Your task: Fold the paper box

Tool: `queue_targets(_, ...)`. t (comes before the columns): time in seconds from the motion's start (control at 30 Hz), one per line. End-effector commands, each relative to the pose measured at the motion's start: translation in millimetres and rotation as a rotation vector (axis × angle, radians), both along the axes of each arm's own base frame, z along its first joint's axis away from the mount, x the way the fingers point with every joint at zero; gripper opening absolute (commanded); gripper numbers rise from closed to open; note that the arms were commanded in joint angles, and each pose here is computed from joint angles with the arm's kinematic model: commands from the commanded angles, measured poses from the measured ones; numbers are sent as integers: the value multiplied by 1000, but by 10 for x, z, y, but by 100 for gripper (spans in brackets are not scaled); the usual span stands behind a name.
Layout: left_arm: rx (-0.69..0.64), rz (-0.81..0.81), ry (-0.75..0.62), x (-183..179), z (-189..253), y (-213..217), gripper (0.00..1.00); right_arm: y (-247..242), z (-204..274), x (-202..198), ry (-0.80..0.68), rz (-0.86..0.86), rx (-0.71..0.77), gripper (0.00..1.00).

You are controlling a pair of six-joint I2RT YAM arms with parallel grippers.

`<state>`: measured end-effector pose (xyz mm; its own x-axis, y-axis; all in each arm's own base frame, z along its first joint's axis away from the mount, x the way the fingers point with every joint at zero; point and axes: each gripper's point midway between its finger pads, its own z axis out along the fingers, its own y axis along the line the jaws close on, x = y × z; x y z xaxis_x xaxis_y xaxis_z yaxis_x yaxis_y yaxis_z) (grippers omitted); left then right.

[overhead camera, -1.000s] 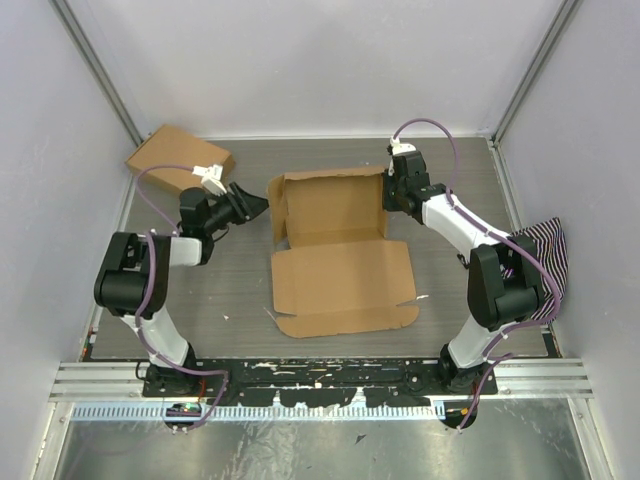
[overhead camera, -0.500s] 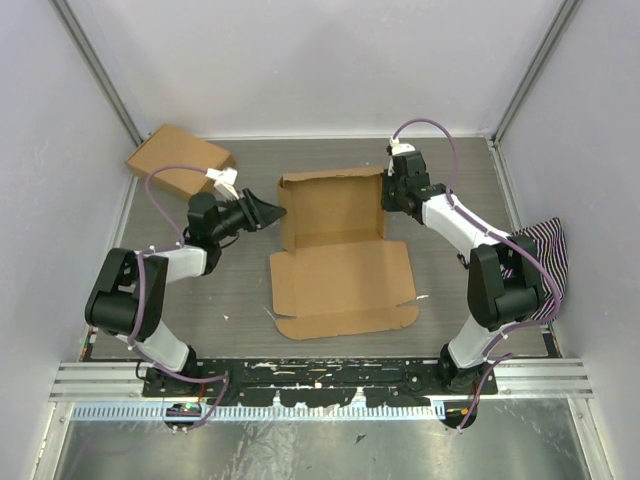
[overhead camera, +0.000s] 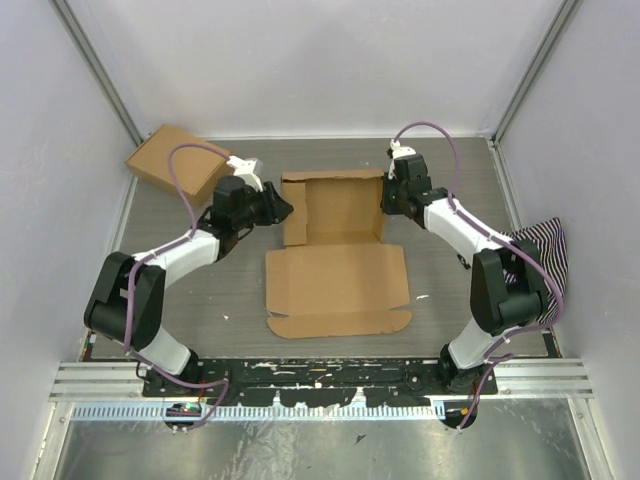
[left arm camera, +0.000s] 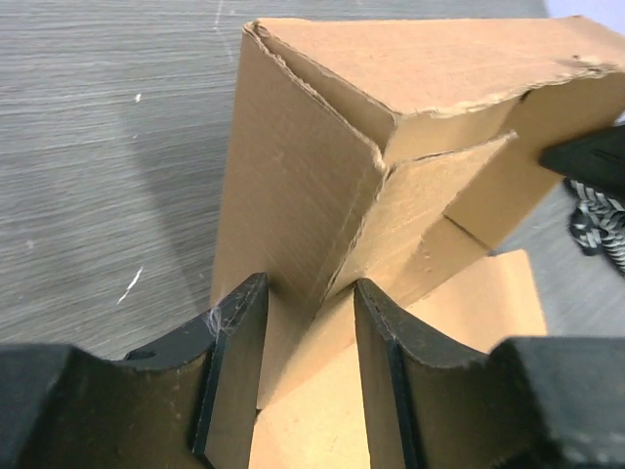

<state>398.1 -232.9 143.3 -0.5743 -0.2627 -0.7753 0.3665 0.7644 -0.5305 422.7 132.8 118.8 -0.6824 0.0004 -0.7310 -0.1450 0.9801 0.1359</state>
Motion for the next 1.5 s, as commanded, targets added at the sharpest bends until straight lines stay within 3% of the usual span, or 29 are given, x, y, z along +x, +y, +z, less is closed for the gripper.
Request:
queue_targets(0.0,191,121,-16,27,-13,208,48,72,-231,-347,126,41,15,2)
queue_targets(0.27,225,196,-14,58,-65,250,47,149,-209,-376,112,54,18,2)
queue_targets(0.47,261,246,-34,71,-8,229,35,184,-216,-415,114,51,11,2)
queue_targets(0.7,523,321,-6,35,-30,316,20,215,-171,-474,141,8,11,1)
queue_targets(0.9,920,450,43,-73,-152,629,0,234,-140,-528,166,-35,35,1)
queue_targets(1.07,1154,532,22,-175,-230,726,0,258,-116,-571,183,-56,61,1)
queue_targets(1.17,1143,558,4,-242,-245,703,0,288,-123,-597,198,-56,73,1)
queue_targets(1.33,1012,508,14,-297,-248,543,1,316,-149,-631,216,-54,80,1)
queue_targets(1.47,949,454,45,-338,-221,431,14,329,-158,-639,223,-54,80,1)
